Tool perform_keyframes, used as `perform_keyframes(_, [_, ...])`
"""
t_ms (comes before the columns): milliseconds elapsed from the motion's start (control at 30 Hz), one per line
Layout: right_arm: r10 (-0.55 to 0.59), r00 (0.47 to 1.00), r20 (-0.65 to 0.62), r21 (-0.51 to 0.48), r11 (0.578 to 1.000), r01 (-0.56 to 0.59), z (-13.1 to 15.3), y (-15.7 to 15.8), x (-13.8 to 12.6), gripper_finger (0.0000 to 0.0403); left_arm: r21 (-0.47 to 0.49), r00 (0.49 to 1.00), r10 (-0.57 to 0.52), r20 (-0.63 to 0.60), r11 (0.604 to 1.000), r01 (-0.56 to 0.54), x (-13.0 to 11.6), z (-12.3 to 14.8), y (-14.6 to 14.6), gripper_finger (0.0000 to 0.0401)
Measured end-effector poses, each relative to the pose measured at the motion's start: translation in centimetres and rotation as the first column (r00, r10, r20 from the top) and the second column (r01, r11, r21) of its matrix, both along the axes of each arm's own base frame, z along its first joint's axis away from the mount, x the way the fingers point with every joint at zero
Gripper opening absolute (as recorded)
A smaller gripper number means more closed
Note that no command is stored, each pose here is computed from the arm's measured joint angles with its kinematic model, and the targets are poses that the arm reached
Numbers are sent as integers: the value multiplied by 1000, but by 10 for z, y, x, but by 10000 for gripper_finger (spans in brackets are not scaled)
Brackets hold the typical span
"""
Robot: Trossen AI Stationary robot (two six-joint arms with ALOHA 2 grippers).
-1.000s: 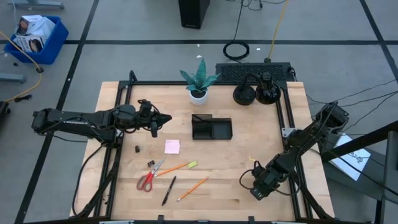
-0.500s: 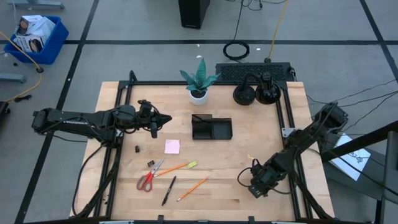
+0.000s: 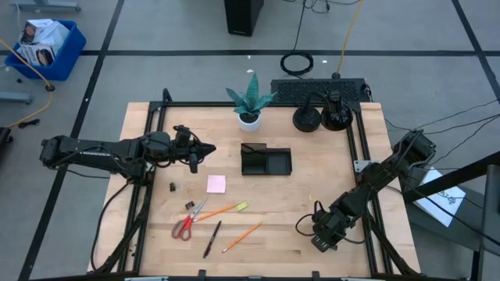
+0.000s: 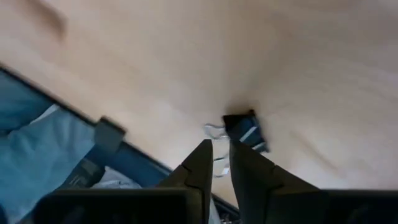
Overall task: Pick and place office supplies into organizer
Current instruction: Put the black binder clip into the black desk organizer
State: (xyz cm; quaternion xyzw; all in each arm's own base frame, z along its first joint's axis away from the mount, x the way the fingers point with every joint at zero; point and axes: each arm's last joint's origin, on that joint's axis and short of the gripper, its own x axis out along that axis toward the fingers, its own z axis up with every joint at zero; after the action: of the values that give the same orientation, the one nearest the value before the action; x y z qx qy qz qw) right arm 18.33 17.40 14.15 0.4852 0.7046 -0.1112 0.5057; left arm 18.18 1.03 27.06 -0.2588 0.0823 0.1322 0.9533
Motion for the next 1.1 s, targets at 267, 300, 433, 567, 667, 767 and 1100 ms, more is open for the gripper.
perform_keyframes(267, [41, 997, 65, 11, 999, -42, 1, 2, 2, 94, 1, 1000, 0, 0, 1000, 0, 0, 0, 0, 37])
perform_keyframes(300, [45, 996, 78, 19, 999, -47, 2, 2, 3, 105, 1, 1000, 0, 0, 1000, 0, 0, 0, 0, 37])
perform_keyframes(433, [43, 996, 81, 30, 998, -46, 3, 6, 2, 143, -3, 1000, 1, 0, 1000, -1, 0, 0, 0, 37])
perform_keyframes(567, [55, 997, 47, 22, 998, -56, 2, 11, -6, 154, -4, 1000, 1, -6, 1000, -1, 0, -1, 0, 37])
perform_keyframes(667, [65, 997, 36, 14, 998, -66, 1, 13, -9, 148, -2, 1000, 1, -6, 1000, -1, 0, -1, 0, 37])
perform_keyframes(767, [64, 997, 31, 11, 998, -64, 1, 13, -10, 140, 0, 1000, 0, -7, 1000, 0, 0, -1, 0, 37])
perform_keyframes(1100, [130, 991, -24, 79, 989, -128, 2, 15, -14, 135, 14, 1000, 6, -10, 1000, -6, 0, -1, 0, 37])
